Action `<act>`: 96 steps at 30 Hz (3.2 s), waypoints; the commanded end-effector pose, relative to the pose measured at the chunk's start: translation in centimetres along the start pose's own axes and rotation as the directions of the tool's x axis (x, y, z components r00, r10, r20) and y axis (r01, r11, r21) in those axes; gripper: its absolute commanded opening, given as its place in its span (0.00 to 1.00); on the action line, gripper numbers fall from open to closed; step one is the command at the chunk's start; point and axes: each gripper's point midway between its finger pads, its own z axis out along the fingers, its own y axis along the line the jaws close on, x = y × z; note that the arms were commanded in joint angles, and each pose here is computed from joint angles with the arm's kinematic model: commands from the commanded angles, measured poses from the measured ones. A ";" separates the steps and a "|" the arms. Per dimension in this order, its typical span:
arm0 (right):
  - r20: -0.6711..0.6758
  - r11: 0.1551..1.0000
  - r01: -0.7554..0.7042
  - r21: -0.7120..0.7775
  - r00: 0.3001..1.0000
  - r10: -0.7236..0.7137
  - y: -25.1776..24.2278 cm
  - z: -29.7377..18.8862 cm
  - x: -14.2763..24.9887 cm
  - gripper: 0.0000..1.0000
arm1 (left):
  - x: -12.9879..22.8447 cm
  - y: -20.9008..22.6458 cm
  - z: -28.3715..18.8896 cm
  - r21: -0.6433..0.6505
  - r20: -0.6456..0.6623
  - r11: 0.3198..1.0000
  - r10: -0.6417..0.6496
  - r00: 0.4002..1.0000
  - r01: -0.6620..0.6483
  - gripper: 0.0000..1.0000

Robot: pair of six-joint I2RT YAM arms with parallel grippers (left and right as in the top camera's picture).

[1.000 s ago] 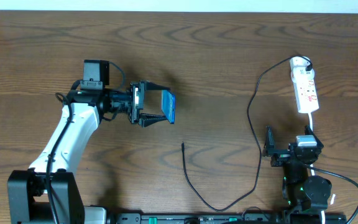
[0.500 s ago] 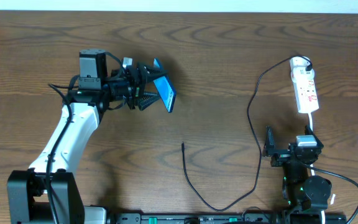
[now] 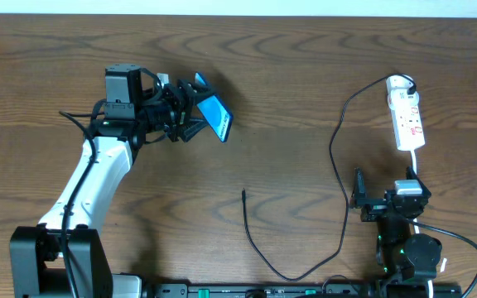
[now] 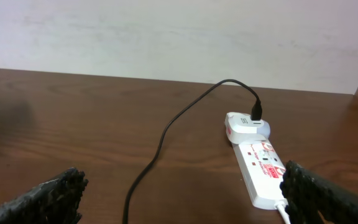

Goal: Plug charger to phone and switch on socket
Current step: 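Rotate the held phone and move it back-left, then raise the right gripper and move it left toward the held phone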

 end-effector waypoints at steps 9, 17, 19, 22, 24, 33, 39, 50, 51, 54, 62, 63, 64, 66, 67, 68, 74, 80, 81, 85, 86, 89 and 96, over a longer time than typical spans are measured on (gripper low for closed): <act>0.000 1.000 -0.012 0.000 1.000 0.012 0.0 0.0 0.0 0.99 | -1.4 -4.0 -1.0 0.097 0.094 0.994 0.040 0.995 -0.049 0.07; 0.004 1.000 -0.012 -0.002 1.000 0.012 0.1 0.0 0.0 0.99 | -2.2 -4.1 -1.0 0.096 0.136 0.995 0.018 0.991 -0.031 0.07; 0.004 1.000 -0.012 -0.003 1.000 0.012 0.1 0.0 0.0 0.99 | -2.2 -4.2 -1.1 0.103 0.136 0.994 0.007 0.991 -0.022 0.07; 0.035 0.999 -0.049 -0.015 0.998 0.050 0.2 0.0 -0.8 0.99 | -2.3 -4.9 -1.2 0.124 0.143 0.991 0.023 0.990 -0.041 0.07; 0.069 0.995 -0.092 -0.047 0.993 0.095 0.7 -0.1 -1.7 0.99 | -2.4 -5.1 -1.2 0.130 0.145 0.990 0.029 0.989 -0.048 0.07; 0.109 0.938 -0.229 -0.259 0.958 0.264 3.8 -0.8 -4.2 0.99 | -2.4 -5.1 -1.2 0.132 0.145 0.990 0.027 0.989 -0.046 0.07; 0.129 0.924 -0.206 -0.322 0.957 0.258 4.7 -1.6 -6.1 0.99 | -2.4 -5.1 -1.2 0.132 0.145 0.990 0.027 0.989 -0.046 0.07; -0.015 0.894 -0.245 -0.377 0.966 0.258 5.9 -0.2 -8.4 0.99 | -2.1 -5.1 -0.9 0.128 0.144 0.990 0.031 0.989 -0.050 0.07; -0.049 0.882 -0.255 -0.395 0.965 0.257 6.3 0.3 -8.6 0.99 | -2.1 -5.2 -0.8 0.127 0.144 0.991 0.033 0.989 -0.052 0.07; -0.131 0.849 -0.285 -0.445 0.958 0.253 7.3 1.5 -9.1 0.99 | -1.7 -5.2 -0.3 0.118 0.150 0.991 0.039 0.988 -0.057 0.07; -0.313 0.711 -0.379 -0.592 0.921 0.230 10.2 5.0 -10.6 0.99 | -0.9 -5.1 1.1 0.090 0.180 0.993 0.058 0.982 -0.075 0.07; -0.331 0.694 -0.391 -0.605 0.916 0.227 10.5 5.4 -10.6 0.99 | -0.8 -5.1 1.3 0.088 0.180 0.993 0.058 0.982 -0.075 0.07; -0.347 0.677 -0.401 -0.616 0.911 0.224 10.8 5.7 -10.7 0.99 | -0.7 -5.1 1.4 0.086 0.180 0.993 0.061 0.982 -0.077 0.07; -0.378 0.646 -0.423 -0.636 0.900 0.217 11.3 6.4 -10.7 0.99 | -0.5 -5.1 1.6 0.082 0.180 0.993 0.063 0.982 -0.079 0.07; -0.389 0.632 -0.431 -0.644 0.896 0.215 11.4 6.7 -10.7 0.99 | -0.4 -5.1 1.7 0.082 0.182 0.994 0.061 0.981 -0.077 0.07; -0.399 0.621 -0.438 -0.650 0.892 0.212 11.6 7.0 -10.7 0.99 | -0.4 -5.1 1.8 0.081 0.186 0.994 0.059 0.981 -0.075 0.07; -0.396 0.582 -0.436 -0.686 0.895 0.203 12.0 7.8 -11.5 0.99 | -0.6 -5.0 2.1 0.080 0.216 0.997 0.006 0.976 -0.024 0.07; -0.385 0.576 -0.432 -0.694 0.899 0.211 12.1 7.9 -11.9 0.99 | 0.1 -5.1 3.0 0.083 0.226 0.996 -0.058 0.972 0.040 0.07; -0.392 0.574 -0.441 -0.690 0.894 0.216 12.1 8.0 -11.8 0.99 | 0.2 -5.1 3.1 0.083 0.230 0.996 -0.056 0.972 0.038 0.07; -0.460 0.547 -0.518 -0.657 0.851 0.254 12.2 8.3 -11.4 0.99 | 0.9 -5.5 3.6 0.088 0.229 0.996 -0.040 0.973 0.020 0.08; -0.472 0.529 -0.527 -0.666 0.846 0.249 12.4 8.4 -11.4 0.99 | 1.2 -5.7 3.8 0.095 0.224 0.995 -0.033 0.974 0.012 0.07; -0.486 0.493 -0.537 -0.685 0.840 0.241 12.8 8.7 -12.0 0.99 | 1.1 -5.8 3.7 0.100 0.224 0.995 -0.041 0.974 0.019 0.07; -0.499 0.455 -0.546 -0.703 0.835 0.229 13.6 10.0 -13.1 0.99 | 1.1 -5.9 3.7 0.106 0.224 0.994 -0.046 0.973 0.023 0.07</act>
